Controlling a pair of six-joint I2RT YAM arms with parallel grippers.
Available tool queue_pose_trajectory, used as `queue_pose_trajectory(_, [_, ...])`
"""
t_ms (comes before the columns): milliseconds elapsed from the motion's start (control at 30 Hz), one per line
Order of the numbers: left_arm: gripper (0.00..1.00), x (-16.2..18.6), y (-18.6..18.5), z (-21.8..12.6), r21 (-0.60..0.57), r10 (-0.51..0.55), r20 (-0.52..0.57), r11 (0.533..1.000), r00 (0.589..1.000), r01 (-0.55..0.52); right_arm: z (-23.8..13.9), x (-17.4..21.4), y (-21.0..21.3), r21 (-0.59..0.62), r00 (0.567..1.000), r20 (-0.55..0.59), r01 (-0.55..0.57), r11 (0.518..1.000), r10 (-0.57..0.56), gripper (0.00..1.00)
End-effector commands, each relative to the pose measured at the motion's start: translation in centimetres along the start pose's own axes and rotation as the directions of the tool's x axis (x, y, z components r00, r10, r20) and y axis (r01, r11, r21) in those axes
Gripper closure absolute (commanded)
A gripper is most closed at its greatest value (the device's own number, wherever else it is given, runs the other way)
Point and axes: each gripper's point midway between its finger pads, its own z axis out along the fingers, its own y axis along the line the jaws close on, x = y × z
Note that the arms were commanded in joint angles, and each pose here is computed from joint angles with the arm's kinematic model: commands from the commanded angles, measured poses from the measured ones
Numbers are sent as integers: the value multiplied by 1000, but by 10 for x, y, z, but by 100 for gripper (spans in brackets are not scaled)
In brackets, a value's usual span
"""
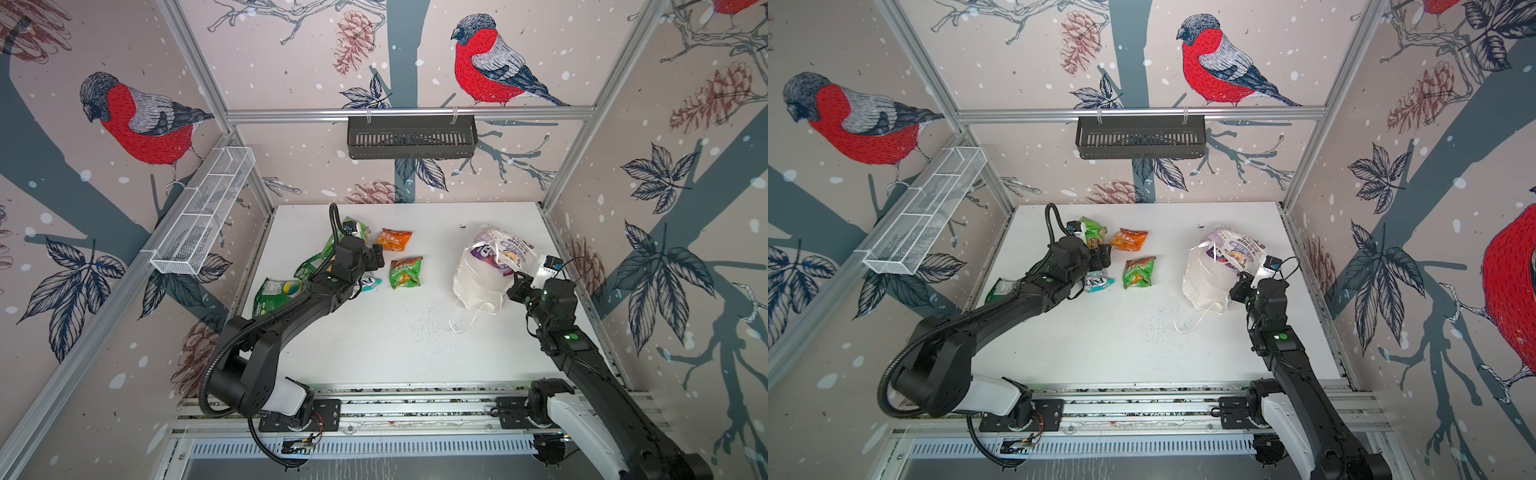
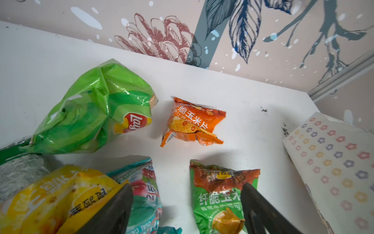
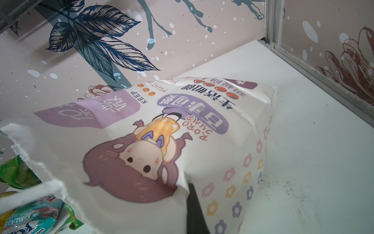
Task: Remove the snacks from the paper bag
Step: 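Carry the orange packet over the other packets and open the left gripper, then move the open left gripper to the bag while the right gripper pulls it nearer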
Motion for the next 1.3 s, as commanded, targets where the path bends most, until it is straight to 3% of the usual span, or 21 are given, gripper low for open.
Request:
queue_pose_trajectory(0, [12,-15,-20,-15,46,55,81,997,995,-59,0,-2,-1,3,1000,13,-7,1000,7,100])
queue_pose_trajectory(233, [9,-14,-35,-39,85,69,127,993,990,-80,1,-17,8,-19,999,35,-16,1000,16,100])
queue_pose_trajectory(467, [9,0,-46,-45,126,71,107,989,992,-84,4,-21,11,-32,999,43,-22,999,24,100])
queue_pose_trajectory(767, [8,23,-94,-51,215,147,69,964,987,-158,18,-11,26,-92,1000,-23,-15,996,12,100])
queue_pose_trajectory(1033, [7,39,-96,-57,217,152,41,963,988,-157,33,-1,60,-161,995,-80,47,986,-60,100])
queue_pose_trajectory(1267, [7,46,-101,-53,239,160,37,957,986,-164,29,18,83,-235,977,-96,162,959,-188,100])
